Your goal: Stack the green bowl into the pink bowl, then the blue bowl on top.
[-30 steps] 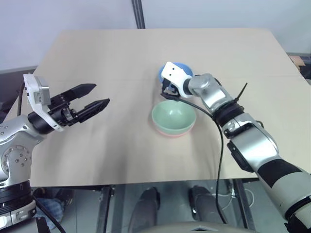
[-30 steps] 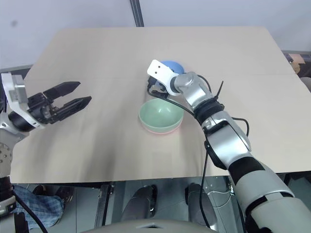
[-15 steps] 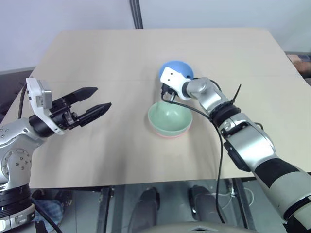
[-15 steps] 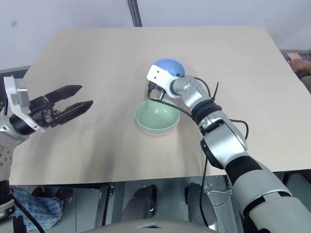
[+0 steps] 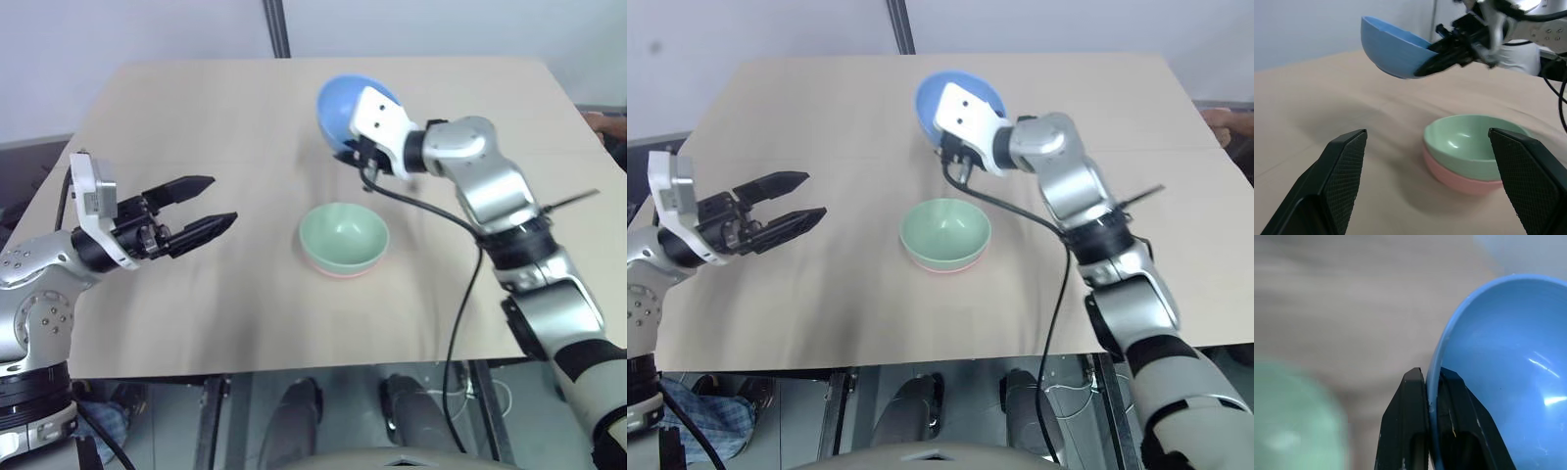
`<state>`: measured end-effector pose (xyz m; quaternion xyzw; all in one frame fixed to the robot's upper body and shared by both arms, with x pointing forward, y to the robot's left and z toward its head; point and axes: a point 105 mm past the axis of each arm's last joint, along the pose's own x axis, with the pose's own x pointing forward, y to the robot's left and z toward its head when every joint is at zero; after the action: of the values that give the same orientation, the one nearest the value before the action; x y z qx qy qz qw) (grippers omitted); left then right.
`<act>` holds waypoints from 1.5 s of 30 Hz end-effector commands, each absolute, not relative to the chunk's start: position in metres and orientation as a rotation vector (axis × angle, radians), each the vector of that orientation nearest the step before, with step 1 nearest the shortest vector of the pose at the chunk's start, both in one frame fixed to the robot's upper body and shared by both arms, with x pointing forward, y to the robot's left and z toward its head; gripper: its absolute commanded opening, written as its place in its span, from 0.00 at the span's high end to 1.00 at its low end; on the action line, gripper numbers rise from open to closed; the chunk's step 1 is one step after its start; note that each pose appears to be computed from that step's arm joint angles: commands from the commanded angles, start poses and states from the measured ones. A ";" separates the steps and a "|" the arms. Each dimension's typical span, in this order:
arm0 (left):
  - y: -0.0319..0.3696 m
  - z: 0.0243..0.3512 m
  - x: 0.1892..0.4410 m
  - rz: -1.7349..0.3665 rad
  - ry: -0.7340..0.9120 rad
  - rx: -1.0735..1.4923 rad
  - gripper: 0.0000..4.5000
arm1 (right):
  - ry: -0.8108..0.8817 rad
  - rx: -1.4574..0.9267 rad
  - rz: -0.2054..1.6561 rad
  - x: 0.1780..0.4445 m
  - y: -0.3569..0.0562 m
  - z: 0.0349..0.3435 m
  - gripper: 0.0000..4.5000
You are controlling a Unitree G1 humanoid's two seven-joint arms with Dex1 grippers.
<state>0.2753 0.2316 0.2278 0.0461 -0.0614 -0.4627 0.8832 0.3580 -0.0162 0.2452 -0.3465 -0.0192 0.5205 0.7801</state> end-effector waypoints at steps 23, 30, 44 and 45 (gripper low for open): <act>0.208 0.243 0.308 -1.088 -0.160 0.177 0.06 | 0.001 -0.515 1.280 0.278 -0.037 0.256 0.57; 0.208 0.236 0.295 -0.991 -0.138 0.173 0.06 | 0.051 -0.403 1.063 0.296 -0.120 0.247 0.57; 0.213 0.210 0.270 -0.833 -0.083 0.229 0.06 | -0.019 -0.330 0.989 0.273 -0.204 0.228 0.57; 0.212 0.209 0.269 -0.832 -0.082 0.228 0.06 | -0.016 -0.317 0.993 0.272 -0.206 0.226 0.57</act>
<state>0.2738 0.2161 0.1970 0.0874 -0.0128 -0.4033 0.9108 0.2765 -0.2011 0.2134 -0.1421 0.0188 0.4735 0.8691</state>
